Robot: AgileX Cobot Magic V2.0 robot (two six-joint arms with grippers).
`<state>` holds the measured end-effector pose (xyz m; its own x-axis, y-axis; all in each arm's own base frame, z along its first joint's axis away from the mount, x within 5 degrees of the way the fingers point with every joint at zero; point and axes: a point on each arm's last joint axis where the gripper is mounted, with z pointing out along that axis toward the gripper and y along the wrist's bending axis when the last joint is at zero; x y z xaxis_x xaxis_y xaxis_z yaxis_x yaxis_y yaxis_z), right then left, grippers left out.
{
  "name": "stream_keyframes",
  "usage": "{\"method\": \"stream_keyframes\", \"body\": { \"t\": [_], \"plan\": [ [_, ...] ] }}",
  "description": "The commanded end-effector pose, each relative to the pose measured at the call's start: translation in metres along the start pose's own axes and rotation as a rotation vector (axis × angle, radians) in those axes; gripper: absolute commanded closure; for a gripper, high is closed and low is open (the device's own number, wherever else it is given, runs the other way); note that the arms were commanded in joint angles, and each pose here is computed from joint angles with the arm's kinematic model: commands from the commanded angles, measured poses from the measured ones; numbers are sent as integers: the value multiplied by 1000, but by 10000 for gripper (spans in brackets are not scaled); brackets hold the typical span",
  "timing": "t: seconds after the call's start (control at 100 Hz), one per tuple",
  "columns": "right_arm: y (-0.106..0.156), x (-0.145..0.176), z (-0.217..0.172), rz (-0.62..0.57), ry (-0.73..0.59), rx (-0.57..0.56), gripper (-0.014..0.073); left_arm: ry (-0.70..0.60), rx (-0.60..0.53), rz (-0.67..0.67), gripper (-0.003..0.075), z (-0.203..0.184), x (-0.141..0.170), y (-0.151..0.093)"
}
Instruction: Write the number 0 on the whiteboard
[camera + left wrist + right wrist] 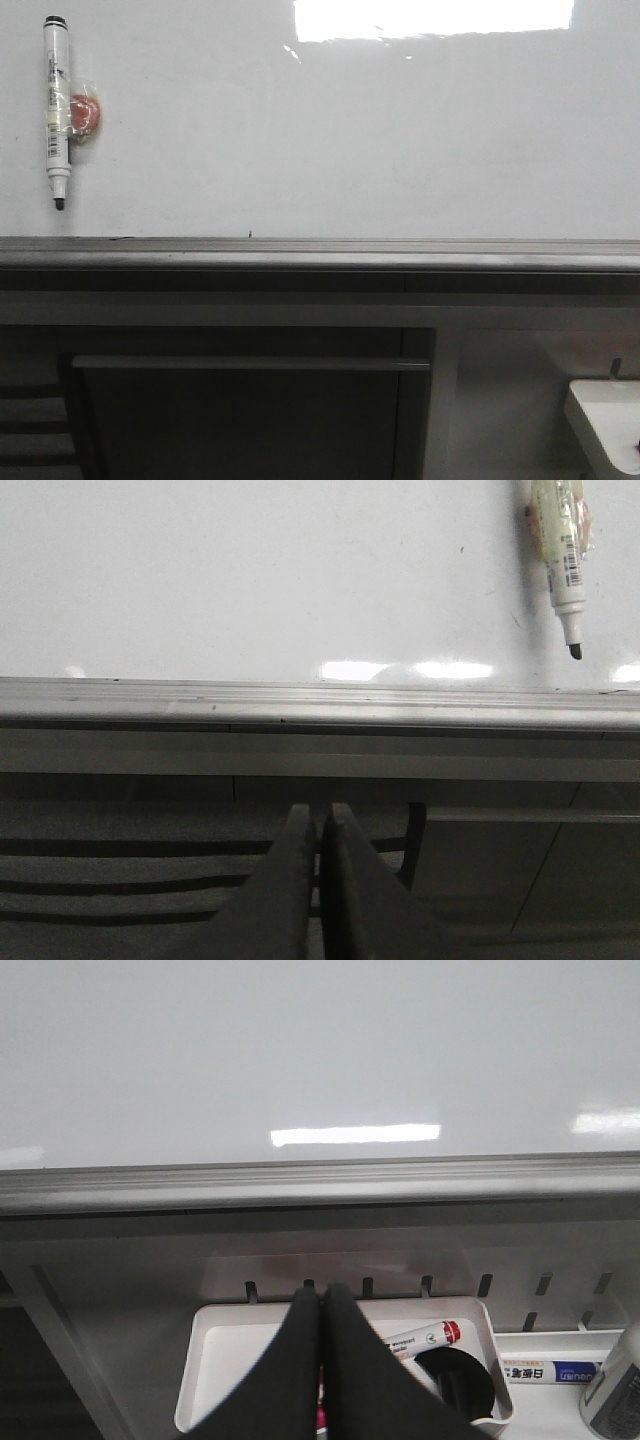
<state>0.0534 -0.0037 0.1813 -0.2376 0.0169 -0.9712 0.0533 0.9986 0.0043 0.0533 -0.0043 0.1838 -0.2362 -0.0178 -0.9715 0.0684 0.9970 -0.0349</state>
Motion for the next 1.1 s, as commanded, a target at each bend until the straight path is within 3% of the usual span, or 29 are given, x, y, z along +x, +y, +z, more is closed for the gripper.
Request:
{"method": "stream_keyframes", "body": {
  "t": [0.0, 0.83, 0.94, 1.09],
  "plan": [
    [-1, 5, 1, -21, -15, 8, 651, -73, 4, -13, 741, -1, -3, 0],
    [-1, 5, 1, -21, -18, 7, 651, -76, 4, -13, 741, -1, -3, 0],
    [0, 2, 1, -21, -46, 5, 651, -155, 6, -15, 741, -2, -10, 0],
    [1, -12, -1, -21, -202, -9, 651, -286, -3, 38, 741, -4, -22, 0]
  ]
}}
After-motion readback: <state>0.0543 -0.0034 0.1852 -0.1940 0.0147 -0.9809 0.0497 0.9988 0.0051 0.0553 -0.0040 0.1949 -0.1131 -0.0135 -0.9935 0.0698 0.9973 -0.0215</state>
